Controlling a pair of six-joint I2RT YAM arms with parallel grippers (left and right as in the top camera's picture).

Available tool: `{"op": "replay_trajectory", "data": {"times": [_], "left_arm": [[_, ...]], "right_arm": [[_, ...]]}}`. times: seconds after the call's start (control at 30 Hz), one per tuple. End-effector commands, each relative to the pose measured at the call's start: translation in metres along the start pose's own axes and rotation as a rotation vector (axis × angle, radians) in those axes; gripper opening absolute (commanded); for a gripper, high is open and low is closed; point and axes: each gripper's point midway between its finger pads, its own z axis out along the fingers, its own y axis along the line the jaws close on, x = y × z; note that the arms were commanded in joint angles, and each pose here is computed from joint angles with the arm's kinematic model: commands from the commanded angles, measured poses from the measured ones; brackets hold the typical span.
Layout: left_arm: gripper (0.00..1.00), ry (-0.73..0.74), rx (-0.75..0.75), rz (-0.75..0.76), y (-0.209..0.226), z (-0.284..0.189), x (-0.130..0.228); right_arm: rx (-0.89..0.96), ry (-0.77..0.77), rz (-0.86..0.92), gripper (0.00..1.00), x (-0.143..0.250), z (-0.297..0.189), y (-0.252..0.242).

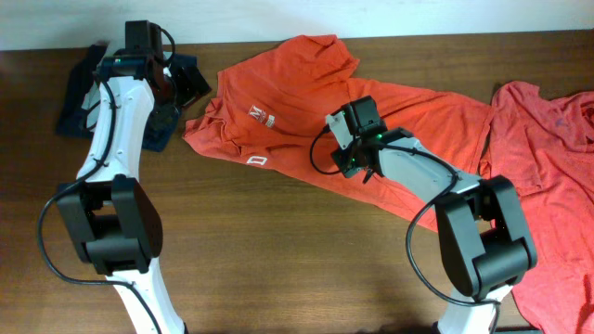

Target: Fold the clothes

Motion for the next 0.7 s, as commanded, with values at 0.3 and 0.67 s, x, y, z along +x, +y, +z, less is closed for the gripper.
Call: {"op": "replay_trajectory", "data": {"times": [0.3,0.67], "left_arm": [[0.99,0.014,0.004,-0.005,-0.001,0.004,0.004],[0.99,0.014,0.004,-0.005,-0.001,0.004,0.004]], "right_arm": [[0.147,-0.07,0.113,0.08,-0.005,0.014,-0.072],[0.165,-0.12,0.137,0.04,-0.018,-0.011,-0.086]]}}
